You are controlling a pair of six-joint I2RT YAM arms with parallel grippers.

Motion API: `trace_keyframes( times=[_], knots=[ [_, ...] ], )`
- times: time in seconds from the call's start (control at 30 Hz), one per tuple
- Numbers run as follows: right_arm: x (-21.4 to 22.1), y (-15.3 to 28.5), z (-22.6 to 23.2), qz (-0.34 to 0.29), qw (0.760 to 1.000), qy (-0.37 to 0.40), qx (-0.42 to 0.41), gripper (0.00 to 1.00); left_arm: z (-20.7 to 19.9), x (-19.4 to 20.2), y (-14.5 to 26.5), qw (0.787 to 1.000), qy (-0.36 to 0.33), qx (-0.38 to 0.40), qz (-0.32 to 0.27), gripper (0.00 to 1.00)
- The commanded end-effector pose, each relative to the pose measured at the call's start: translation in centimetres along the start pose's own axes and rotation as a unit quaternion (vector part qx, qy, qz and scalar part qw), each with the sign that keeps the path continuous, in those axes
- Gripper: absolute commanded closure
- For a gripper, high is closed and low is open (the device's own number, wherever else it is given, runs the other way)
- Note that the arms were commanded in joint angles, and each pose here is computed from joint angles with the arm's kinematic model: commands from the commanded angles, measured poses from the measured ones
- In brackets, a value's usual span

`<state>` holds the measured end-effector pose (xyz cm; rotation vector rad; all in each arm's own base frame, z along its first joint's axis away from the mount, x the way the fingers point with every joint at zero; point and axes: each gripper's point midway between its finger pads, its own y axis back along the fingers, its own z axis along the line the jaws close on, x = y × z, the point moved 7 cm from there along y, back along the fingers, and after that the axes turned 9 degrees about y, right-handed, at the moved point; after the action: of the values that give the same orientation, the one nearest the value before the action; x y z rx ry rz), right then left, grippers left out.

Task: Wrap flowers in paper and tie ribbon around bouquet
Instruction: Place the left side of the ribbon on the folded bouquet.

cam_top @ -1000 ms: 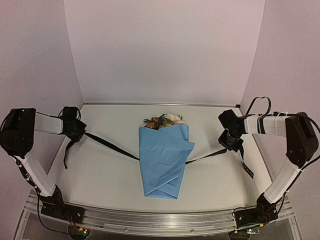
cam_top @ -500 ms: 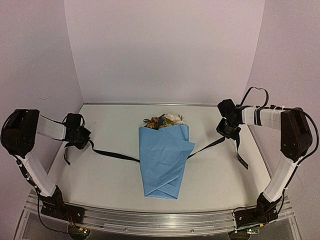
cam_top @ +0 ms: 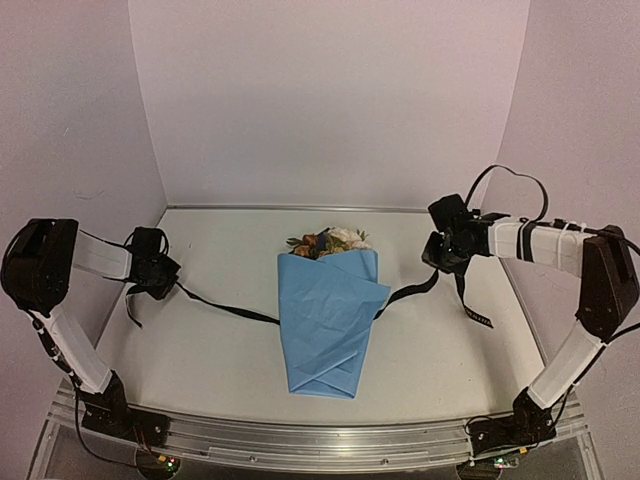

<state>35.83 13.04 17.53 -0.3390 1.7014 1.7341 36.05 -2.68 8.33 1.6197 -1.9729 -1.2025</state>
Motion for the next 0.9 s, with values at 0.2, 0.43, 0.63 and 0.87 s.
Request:
trace_keyframes(
  times=[0.2, 0.43, 0.63, 0.87],
  knots=[
    [5.8, 1.7, 7.8, 0.034, 0.985, 0.153, -0.073, 1.00, -2.7, -0.7, 1.6, 0.999, -0.024, 0.045, 0.004, 1.00],
    [8.6, -0.1, 11.1, 0.092, 0.972, 0.201, -0.080, 1.00, -3.1, -0.9, 2.4, 0.998, -0.027, 0.050, 0.003, 1.00],
    [11.1, -1.7, 12.9, 0.128, 0.966, 0.211, -0.082, 1.00, -3.4, -1.1, 3.4, 0.998, -0.037, 0.052, -0.004, 1.00],
    [12.4, -2.2, 15.0, 0.145, 0.966, 0.193, -0.090, 1.00, -3.6, -1.8, 5.0, 0.997, -0.044, 0.054, -0.025, 1.00]
  ],
)
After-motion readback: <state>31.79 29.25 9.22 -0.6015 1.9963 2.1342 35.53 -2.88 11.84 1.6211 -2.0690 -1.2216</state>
